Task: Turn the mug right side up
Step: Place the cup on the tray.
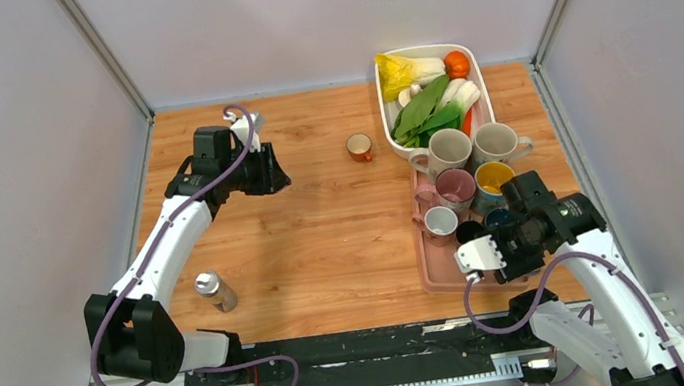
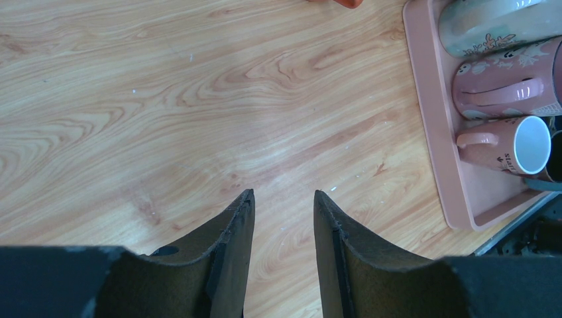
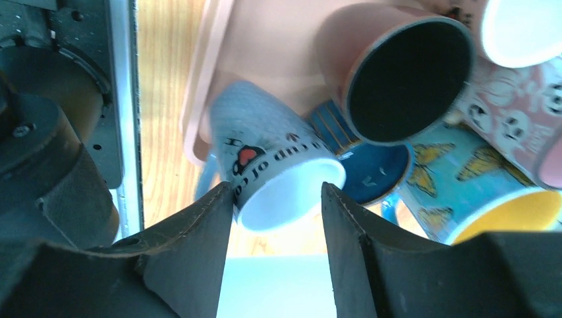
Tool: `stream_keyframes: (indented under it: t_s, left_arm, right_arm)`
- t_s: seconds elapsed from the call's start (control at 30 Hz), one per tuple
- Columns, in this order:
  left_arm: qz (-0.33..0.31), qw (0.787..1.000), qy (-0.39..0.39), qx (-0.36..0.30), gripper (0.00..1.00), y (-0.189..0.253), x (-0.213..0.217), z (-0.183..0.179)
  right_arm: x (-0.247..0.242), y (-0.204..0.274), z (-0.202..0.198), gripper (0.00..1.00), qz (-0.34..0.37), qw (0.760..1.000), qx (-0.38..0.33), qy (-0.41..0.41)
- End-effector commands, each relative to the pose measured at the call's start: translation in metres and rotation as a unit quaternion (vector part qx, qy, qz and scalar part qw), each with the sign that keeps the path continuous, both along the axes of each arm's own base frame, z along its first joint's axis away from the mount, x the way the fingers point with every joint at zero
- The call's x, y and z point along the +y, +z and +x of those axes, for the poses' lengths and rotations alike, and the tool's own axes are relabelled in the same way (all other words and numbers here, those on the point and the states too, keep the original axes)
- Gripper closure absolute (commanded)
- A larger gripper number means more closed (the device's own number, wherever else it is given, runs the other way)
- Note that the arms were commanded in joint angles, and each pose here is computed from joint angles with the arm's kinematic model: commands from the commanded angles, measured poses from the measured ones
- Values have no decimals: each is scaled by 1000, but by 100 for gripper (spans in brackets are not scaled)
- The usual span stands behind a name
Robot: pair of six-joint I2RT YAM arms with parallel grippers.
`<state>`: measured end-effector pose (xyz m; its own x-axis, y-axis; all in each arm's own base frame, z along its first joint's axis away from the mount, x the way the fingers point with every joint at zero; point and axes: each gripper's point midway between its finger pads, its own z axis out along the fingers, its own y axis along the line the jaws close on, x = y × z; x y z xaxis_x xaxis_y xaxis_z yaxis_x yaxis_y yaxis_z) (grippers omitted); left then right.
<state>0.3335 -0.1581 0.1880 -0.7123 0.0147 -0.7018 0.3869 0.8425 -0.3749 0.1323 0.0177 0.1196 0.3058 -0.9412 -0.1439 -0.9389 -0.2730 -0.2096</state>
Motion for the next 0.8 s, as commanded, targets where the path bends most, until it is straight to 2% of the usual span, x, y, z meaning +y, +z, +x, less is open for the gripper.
stream_keyframes:
  t_s: [0.0,0.13,0.37,0.57,0.77]
  left_arm:
    - [-13,1000,-6,-19,54,11,-3,3]
    - [-15,1000,-7,-13,54,8,-5,4]
    - [-20,1000,-12,-8,54,12,-9,10]
    - [-20,1000,-22,4,54,5,-12,11]
    - [-3,997,-70,17,52,-8,-27,19]
  right_arm:
    - [5,45,29,43,12,997,-77,6]
    - [14,72,43,41,35,994,-105,7]
    - [23,66,34,39,66,993,-93,5]
    - [39,68,36,39,114,991,-66,-30]
    - [73,90,60,36,225,967,-70,-92]
